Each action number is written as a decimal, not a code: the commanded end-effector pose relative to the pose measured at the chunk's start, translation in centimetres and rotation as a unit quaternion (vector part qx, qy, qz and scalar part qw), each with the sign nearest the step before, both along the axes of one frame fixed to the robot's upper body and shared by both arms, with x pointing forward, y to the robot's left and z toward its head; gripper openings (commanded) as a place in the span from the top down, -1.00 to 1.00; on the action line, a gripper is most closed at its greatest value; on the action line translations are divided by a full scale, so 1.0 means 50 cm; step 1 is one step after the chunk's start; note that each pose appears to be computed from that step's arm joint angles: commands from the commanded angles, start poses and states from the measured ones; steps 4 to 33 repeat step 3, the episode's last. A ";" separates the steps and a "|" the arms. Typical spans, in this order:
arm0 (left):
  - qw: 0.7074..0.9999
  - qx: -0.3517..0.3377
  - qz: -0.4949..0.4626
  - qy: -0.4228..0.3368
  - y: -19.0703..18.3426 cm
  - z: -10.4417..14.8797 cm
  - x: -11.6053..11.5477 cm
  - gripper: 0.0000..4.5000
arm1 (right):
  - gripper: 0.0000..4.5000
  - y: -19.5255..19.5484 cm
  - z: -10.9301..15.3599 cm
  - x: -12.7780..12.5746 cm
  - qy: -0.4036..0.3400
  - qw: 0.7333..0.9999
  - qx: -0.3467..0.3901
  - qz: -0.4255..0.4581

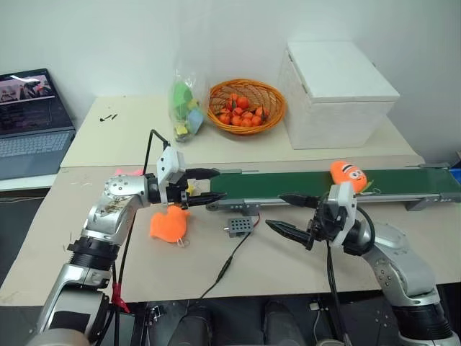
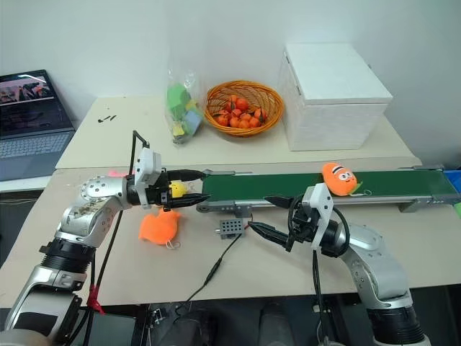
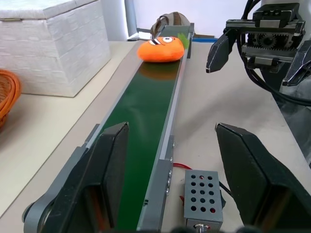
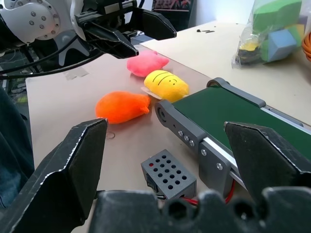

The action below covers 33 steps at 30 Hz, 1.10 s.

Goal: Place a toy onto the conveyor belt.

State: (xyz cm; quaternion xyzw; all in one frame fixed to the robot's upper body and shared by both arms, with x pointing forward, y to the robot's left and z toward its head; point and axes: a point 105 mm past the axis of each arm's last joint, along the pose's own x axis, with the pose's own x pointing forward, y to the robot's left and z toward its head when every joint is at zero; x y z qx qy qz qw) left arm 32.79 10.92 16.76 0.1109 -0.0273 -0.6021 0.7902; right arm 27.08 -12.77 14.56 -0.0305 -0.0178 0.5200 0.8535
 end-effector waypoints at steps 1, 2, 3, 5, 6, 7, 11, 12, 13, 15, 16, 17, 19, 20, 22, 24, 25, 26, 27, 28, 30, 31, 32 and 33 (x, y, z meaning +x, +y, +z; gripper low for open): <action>1.000 -0.007 0.001 -0.023 0.002 0.030 0.002 -0.35 | -1.00 -0.002 0.013 -0.001 -0.014 1.000 0.002 0.002; 1.000 -0.008 0.001 -0.022 0.001 0.031 0.002 -0.35 | -1.00 -0.002 0.013 -0.001 -0.014 1.000 0.002 0.002; 1.000 -0.007 0.004 -0.022 0.002 0.030 0.003 -0.35 | -1.00 -0.002 0.012 -0.001 -0.013 1.000 0.002 0.002; 1.000 -0.007 0.004 -0.022 0.002 0.030 0.003 -0.35 | -1.00 -0.002 0.012 -0.001 -0.013 1.000 0.002 0.002; 1.000 -0.007 0.004 -0.022 0.002 0.030 0.003 -0.35 | -1.00 -0.002 0.012 -0.001 -0.013 1.000 0.002 0.002; 1.000 -0.007 0.004 -0.022 0.002 0.030 0.003 -0.35 | -1.00 -0.002 0.012 -0.001 -0.013 1.000 0.002 0.002; 1.000 -0.007 0.004 -0.022 0.002 0.030 0.003 -0.35 | -1.00 -0.002 0.012 -0.001 -0.013 1.000 0.002 0.002; 1.000 -0.007 0.004 -0.022 0.002 0.030 0.003 -0.35 | -1.00 -0.002 0.012 -0.001 -0.013 1.000 0.002 0.002; 1.000 -0.007 0.004 -0.022 0.002 0.030 0.003 -0.35 | -1.00 -0.002 0.012 -0.001 -0.013 1.000 0.002 0.002; 1.000 -0.007 0.004 -0.022 0.002 0.030 0.003 -0.35 | -1.00 -0.002 0.012 -0.001 -0.013 1.000 0.002 0.002; 1.000 -0.007 0.004 -0.022 0.002 0.030 0.003 -0.35 | -1.00 -0.002 0.012 -0.001 -0.013 1.000 0.002 0.002; 1.000 -0.007 0.004 -0.022 0.002 0.030 0.003 -0.35 | -1.00 -0.002 0.012 -0.001 -0.013 1.000 0.002 0.002; 1.000 -0.007 0.004 -0.022 0.002 0.030 0.003 -0.35 | -1.00 -0.002 0.012 -0.001 -0.013 1.000 0.002 0.002; 1.000 -0.007 0.004 -0.022 0.002 0.030 0.003 -0.35 | -1.00 -0.002 0.012 -0.001 -0.013 1.000 0.002 0.002; 1.000 -0.007 0.004 -0.022 0.002 0.030 0.003 -0.35 | -1.00 -0.002 0.012 -0.001 -0.013 1.000 0.002 0.002; 1.000 -0.007 0.004 -0.022 0.002 0.030 0.003 -0.35 | -1.00 -0.002 0.012 -0.001 -0.013 1.000 0.002 0.002; 1.000 -0.007 0.004 -0.022 0.002 0.030 0.003 -0.35 | -1.00 -0.002 0.012 -0.001 -0.013 1.000 0.002 0.002; 1.000 -0.007 0.004 -0.022 0.002 0.030 0.003 -0.35 | -1.00 -0.002 0.012 -0.001 -0.013 1.000 0.002 0.002; 1.000 -0.007 0.004 -0.022 0.002 0.030 0.003 -0.35 | -1.00 -0.002 0.012 -0.001 -0.013 1.000 0.002 0.002; 1.000 -0.007 0.004 -0.022 0.002 0.030 0.003 -0.35 | -1.00 -0.002 0.012 -0.001 -0.013 1.000 0.002 0.002; 1.000 -0.007 0.004 -0.022 0.002 0.030 0.003 -0.35 | -1.00 -0.002 0.012 -0.001 -0.013 1.000 0.002 0.002; 1.000 -0.007 0.004 -0.022 0.002 0.030 0.003 -0.35 | -1.00 -0.002 0.012 -0.001 -0.013 1.000 0.002 0.002; 1.000 -0.007 0.004 -0.022 0.002 0.030 0.003 -0.35 | -1.00 -0.002 0.012 -0.001 -0.013 1.000 0.002 0.002; 1.000 -0.007 0.004 -0.022 0.002 0.030 0.003 -0.35 | -1.00 -0.002 0.012 -0.001 -0.013 1.000 0.002 0.002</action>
